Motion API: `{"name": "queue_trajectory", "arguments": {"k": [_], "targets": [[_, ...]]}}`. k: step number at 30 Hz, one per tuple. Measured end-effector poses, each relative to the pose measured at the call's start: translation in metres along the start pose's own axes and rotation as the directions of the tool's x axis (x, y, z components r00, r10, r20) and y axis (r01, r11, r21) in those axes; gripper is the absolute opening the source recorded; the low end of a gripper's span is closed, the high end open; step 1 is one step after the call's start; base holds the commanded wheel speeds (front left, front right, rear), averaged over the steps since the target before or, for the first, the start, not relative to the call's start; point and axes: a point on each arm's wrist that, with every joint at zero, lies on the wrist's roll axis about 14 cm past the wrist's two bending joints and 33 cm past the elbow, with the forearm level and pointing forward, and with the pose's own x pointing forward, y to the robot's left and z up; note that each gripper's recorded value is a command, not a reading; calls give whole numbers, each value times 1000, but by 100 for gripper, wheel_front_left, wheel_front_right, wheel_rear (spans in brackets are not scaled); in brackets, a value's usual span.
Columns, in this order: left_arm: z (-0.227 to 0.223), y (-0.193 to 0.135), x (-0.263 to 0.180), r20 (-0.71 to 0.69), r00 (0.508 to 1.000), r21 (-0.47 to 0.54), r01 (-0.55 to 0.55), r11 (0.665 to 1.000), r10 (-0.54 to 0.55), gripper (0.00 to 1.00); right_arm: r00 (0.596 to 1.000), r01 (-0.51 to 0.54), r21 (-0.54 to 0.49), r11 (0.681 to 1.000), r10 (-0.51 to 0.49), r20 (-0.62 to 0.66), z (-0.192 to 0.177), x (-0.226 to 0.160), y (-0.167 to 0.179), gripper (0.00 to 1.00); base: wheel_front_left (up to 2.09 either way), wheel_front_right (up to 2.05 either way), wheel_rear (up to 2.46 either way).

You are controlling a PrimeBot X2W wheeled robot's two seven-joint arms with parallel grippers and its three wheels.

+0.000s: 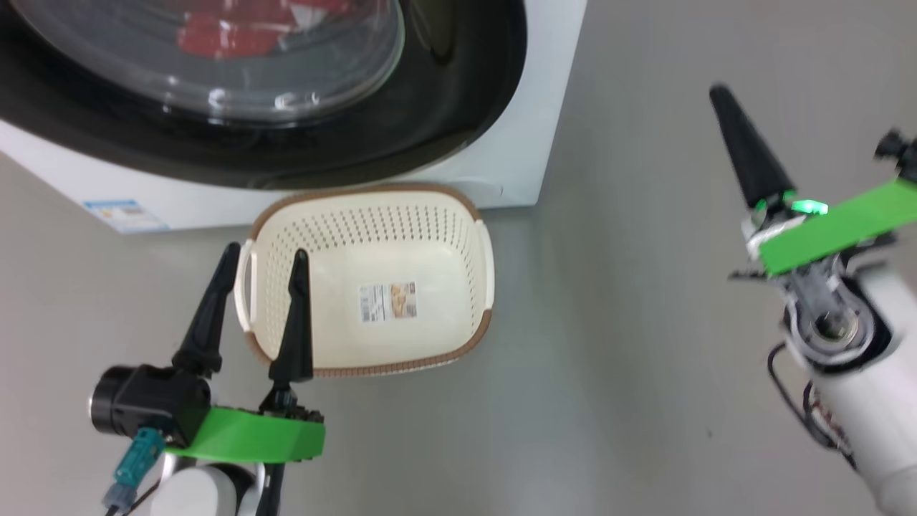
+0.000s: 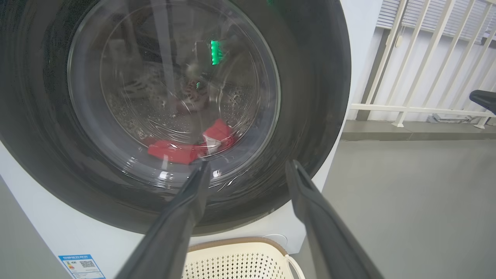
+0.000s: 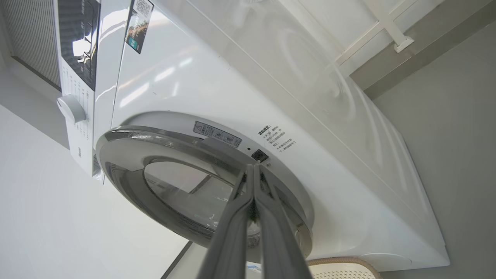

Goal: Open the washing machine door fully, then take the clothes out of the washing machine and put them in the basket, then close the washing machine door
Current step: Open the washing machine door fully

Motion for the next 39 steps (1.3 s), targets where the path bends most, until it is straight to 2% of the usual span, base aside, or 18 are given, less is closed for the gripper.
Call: {"name": "queue_trajectory", "arguments": {"k": [3, 4, 7, 15, 22, 33, 39], "targets": [[-6, 4, 7, -6, 1000, 8, -9, 1000, 9, 100, 996, -42, 98, 994, 49, -69, -6, 20, 9, 0, 0, 0, 0], [-11, 8, 11, -14, 1000, 17, -16, 1000, 16, 100, 991, -72, 161, 984, 90, -104, -10, 34, 17, 0, 0, 0, 0], [-16, 15, 19, -12, 999, 29, -31, 999, 32, 100, 979, -101, 226, 969, 138, -152, -14, 53, 23, 0, 0, 0, 0], [-38, 26, 37, -36, 998, 46, -45, 998, 46, 100, 948, -124, 287, 950, 199, -249, -27, 91, 17, 0, 0, 0, 0], [-55, 31, 44, -63, 997, 58, -47, 997, 50, 100, 913, -133, 379, 916, 262, -312, -39, 109, 14, 0, 0, 0, 0], [-84, 38, 48, -117, 991, 81, -49, 995, 59, 100, 859, -141, 533, 834, 370, -353, -56, 134, 13, 0, 0, 0, 0], [-94, 39, 53, -128, 990, 85, -44, 995, 55, 100, 842, -140, 558, 818, 395, -368, -64, 145, 11, 0, 0, 0, 0]]}}
